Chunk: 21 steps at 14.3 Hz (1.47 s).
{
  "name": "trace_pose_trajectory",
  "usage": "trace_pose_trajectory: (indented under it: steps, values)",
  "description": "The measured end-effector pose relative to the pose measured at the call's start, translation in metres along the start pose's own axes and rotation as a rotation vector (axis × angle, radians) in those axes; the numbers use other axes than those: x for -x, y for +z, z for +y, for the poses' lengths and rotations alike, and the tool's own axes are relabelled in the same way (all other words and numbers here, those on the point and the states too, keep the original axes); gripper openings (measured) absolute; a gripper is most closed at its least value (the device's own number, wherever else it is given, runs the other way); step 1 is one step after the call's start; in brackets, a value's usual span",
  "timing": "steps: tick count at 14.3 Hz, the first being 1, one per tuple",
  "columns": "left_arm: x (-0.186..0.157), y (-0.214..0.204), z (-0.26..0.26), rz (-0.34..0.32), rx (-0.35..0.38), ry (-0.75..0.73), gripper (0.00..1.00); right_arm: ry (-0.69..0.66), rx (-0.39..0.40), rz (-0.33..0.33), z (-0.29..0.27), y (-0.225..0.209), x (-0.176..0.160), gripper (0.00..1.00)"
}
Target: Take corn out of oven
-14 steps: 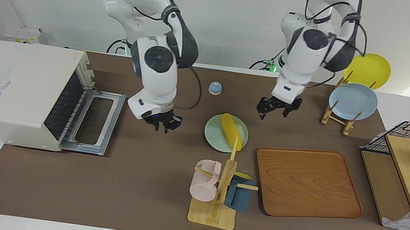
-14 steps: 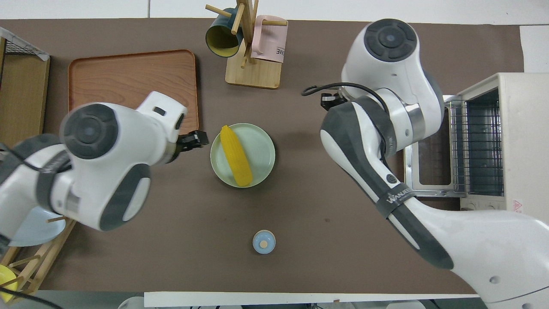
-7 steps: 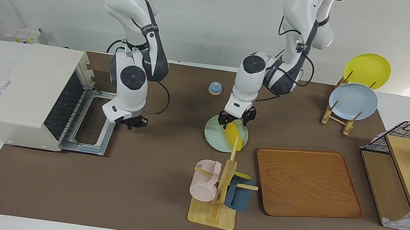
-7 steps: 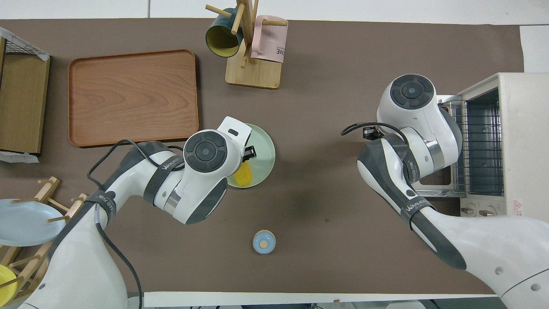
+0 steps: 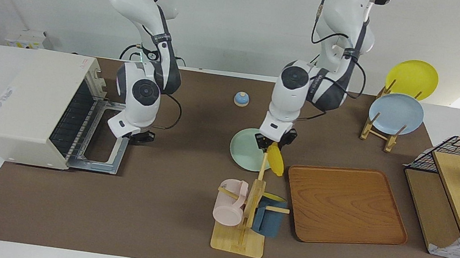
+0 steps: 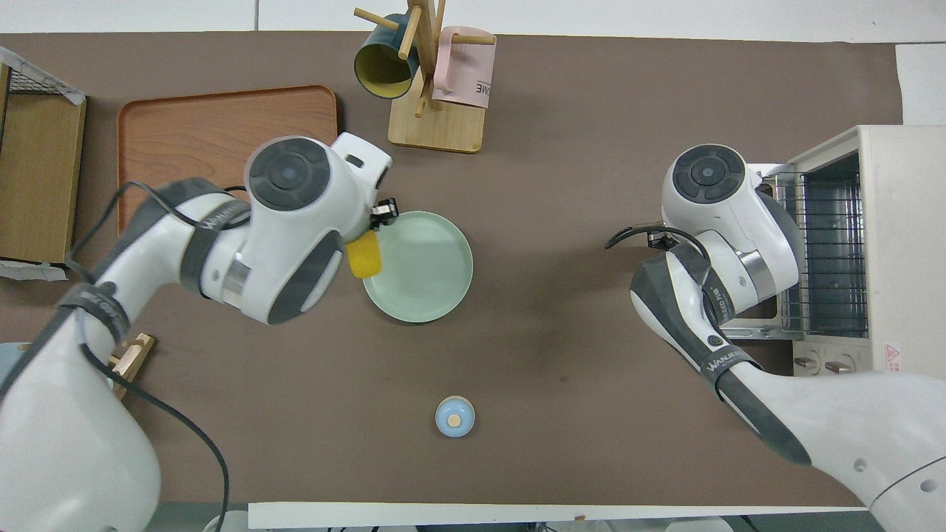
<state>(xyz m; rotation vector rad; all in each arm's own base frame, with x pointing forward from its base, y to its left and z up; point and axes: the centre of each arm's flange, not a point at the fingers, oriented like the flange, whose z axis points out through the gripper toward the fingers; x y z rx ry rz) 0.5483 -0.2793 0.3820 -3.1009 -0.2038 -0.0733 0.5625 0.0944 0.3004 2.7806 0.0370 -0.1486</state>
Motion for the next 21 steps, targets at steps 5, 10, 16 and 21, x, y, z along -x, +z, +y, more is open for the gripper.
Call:
trace_pose_trajectory:
  steps: [5,10,16,21]
  values:
    - [-0.103,0.041,-0.176,0.039,-0.006,0.099,0.52,-0.173,0.044,-0.049,0.069,-0.086,0.001,0.02]
    - [-0.115,0.034,-0.152,0.079,0.009,0.115,0.93,-0.097,-0.129,0.029,0.212,-0.155,0.036,0.21]
    - [-0.060,-0.161,-0.207,-0.069,-0.003,0.057,1.00,-0.050,-0.303,0.082,0.240,-0.294,0.083,0.88]
    - [0.006,-0.290,-0.237,-0.118,0.007,0.110,1.00,-0.046,-0.310,0.050,0.242,-0.280,0.076,1.00]
